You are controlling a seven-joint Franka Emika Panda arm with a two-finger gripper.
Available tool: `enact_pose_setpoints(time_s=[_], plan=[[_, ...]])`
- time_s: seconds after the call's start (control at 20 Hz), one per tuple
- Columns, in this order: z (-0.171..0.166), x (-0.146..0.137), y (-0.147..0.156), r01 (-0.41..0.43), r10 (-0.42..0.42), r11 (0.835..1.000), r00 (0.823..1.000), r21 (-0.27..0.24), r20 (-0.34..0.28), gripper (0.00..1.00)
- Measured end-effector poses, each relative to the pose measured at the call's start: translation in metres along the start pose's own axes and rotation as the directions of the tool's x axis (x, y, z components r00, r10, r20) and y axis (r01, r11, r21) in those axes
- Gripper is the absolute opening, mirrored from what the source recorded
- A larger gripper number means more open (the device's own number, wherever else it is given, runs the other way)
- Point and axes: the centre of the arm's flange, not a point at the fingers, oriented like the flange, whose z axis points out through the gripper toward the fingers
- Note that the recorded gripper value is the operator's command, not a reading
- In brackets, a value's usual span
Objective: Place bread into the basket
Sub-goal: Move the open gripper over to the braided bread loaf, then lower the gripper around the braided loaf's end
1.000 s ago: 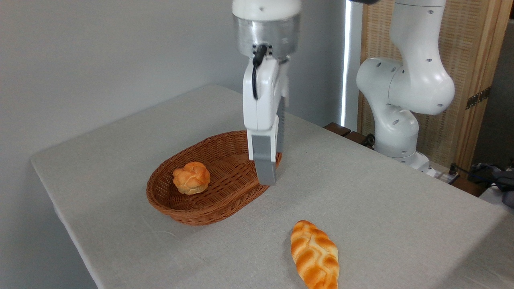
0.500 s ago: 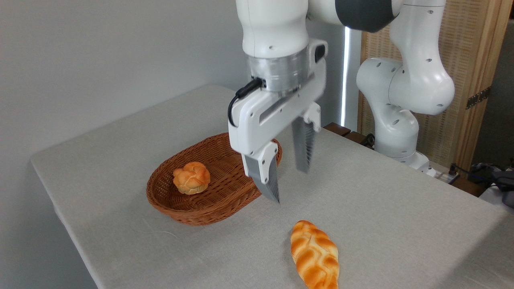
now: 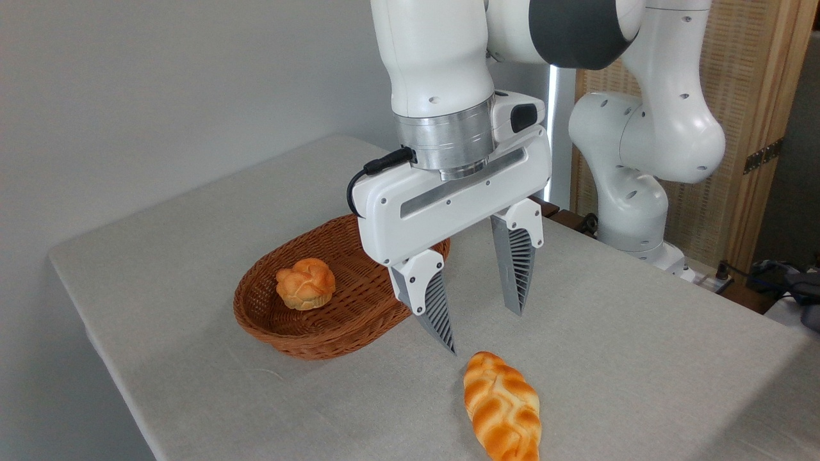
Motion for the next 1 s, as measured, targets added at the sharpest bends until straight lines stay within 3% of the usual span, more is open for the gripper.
enact_pose_setpoints(time_s=[0.2,0.4,0.6,1.0], plan=[[0.017,0.003,0.004,-0.02,0.02,0.998,1.0,-0.06,-0.008,1.0],[0.034,0.008,0.005,-0.029,0.026,0.996,0.999,-0.08,-0.035,1.0],[0.044,0.011,0.005,-0.033,0.029,0.996,0.998,-0.088,-0.051,1.0],[0.07,0.015,0.001,-0.046,0.044,0.996,0.999,-0.07,-0.028,1.0]])
